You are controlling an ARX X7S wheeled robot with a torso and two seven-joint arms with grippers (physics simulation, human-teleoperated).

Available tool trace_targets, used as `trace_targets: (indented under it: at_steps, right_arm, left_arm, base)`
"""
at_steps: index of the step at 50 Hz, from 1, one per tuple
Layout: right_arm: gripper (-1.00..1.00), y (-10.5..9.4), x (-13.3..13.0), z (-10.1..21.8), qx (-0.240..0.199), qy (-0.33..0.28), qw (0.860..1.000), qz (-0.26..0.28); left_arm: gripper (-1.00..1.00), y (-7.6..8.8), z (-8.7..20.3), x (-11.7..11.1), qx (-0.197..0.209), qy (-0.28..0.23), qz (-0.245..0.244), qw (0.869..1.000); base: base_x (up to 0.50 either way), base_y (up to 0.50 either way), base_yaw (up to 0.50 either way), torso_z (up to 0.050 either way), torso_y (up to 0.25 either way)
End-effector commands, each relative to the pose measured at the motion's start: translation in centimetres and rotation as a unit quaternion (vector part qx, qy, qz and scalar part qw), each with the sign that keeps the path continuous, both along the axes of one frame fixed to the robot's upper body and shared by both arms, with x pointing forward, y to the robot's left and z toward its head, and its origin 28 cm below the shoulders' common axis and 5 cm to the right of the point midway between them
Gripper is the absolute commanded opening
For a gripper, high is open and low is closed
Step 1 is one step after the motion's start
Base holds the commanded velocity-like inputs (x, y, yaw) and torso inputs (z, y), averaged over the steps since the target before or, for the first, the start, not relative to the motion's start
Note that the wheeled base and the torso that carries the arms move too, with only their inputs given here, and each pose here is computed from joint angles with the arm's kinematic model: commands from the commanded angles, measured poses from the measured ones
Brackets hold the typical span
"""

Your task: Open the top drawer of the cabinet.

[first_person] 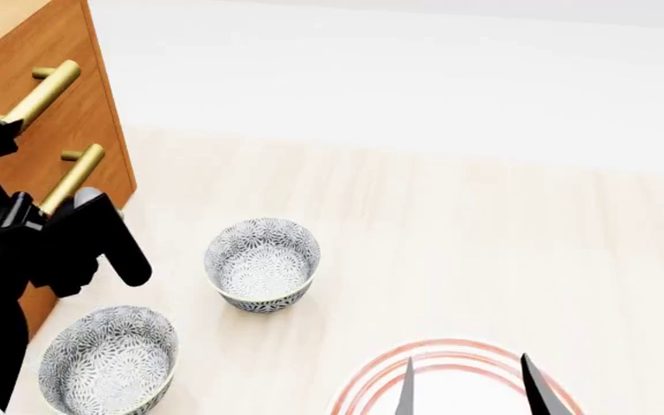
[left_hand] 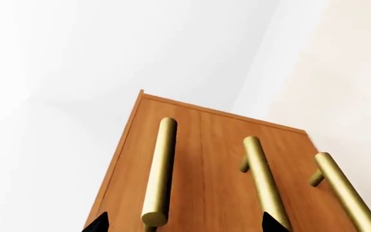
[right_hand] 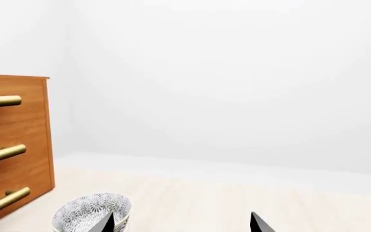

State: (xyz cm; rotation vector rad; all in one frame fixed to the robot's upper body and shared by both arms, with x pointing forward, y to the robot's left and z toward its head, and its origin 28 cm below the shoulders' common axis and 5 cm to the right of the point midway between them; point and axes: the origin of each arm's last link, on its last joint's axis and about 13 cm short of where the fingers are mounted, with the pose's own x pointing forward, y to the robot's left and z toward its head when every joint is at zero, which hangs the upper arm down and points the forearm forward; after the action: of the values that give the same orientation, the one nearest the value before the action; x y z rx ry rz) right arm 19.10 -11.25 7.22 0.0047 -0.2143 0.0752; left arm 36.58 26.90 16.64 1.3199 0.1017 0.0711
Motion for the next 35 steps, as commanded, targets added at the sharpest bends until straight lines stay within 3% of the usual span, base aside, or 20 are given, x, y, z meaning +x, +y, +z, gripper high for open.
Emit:
trace_targets:
  at_steps: [1,14,35]
  right_arm:
    - [1.0,0.1,-0.1,0.4,-0.009,-0.012,1.0,0.0]
    - [1.0,0.1,0.0,0.4,-0.011,-0.011,1.0,0.001]
    - [1.0,0.0,0.0,0.3,-0.01,-0.01,1.0,0.0]
  left_arm:
    - [1.0,-0.2,0.3,0.3,-0.008,0.009,0.016,1.0]
    - [1.0,-0.1,1.4,1.5,-0.035,-0.018,0.036,0.999]
    - [1.0,-0.3,1.1,3.0,-0.017,-0.011,0.04,0.999]
  base:
    - [0.0,0.0,0.0,0.0,0.0]
    - [0.0,0.0,0.0,0.0,0.0]
    - [0.0,0.0,0.0,0.0,0.0]
